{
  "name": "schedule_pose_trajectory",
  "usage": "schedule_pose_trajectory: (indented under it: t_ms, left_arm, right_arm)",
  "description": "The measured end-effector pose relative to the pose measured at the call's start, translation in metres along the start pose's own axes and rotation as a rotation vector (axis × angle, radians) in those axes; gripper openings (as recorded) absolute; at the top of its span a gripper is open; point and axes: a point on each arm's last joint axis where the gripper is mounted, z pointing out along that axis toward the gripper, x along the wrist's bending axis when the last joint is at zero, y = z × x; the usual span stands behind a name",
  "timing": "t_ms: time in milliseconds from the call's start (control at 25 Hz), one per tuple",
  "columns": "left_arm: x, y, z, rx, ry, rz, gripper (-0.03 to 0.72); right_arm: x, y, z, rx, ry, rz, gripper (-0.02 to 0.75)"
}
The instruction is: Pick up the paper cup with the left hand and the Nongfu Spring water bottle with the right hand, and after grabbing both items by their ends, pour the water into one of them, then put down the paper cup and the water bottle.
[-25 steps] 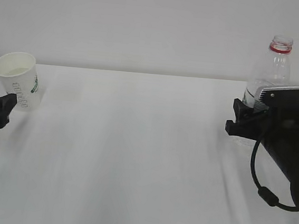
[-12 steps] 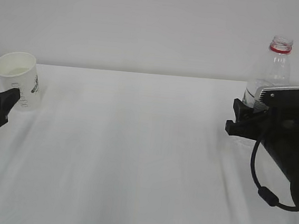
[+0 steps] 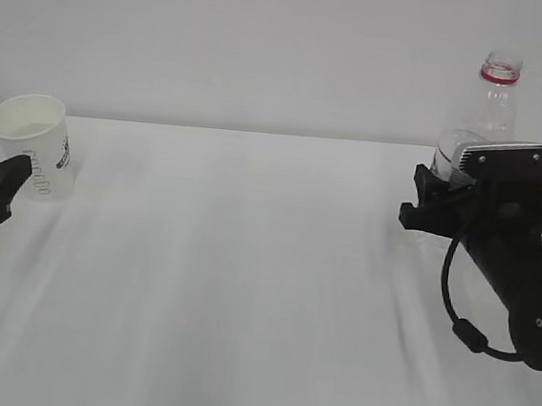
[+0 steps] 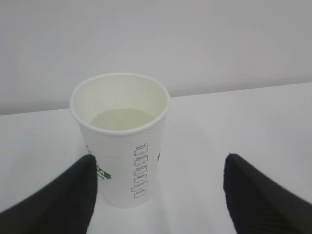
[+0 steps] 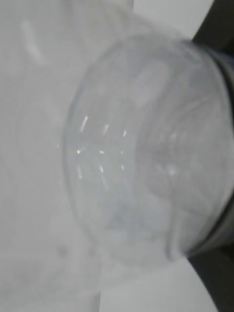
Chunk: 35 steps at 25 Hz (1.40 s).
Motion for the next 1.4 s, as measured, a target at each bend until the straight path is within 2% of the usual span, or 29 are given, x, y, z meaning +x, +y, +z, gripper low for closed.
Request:
schedule_pose_trajectory:
  t_ms: [1000, 1400]
  left_arm:
    - [0.000, 0.000, 0.000, 0.001, 0.004, -0.002, 0.587]
    - [0.000, 0.000, 0.000, 0.001, 0.004, -0.002, 0.585]
  right_arm:
    - [0.015, -0.021, 0.060, -0.028, 0.022, -0.006, 0.468]
    - [0.017, -0.024, 0.068, -0.011, 0.026, -0.029, 0.468]
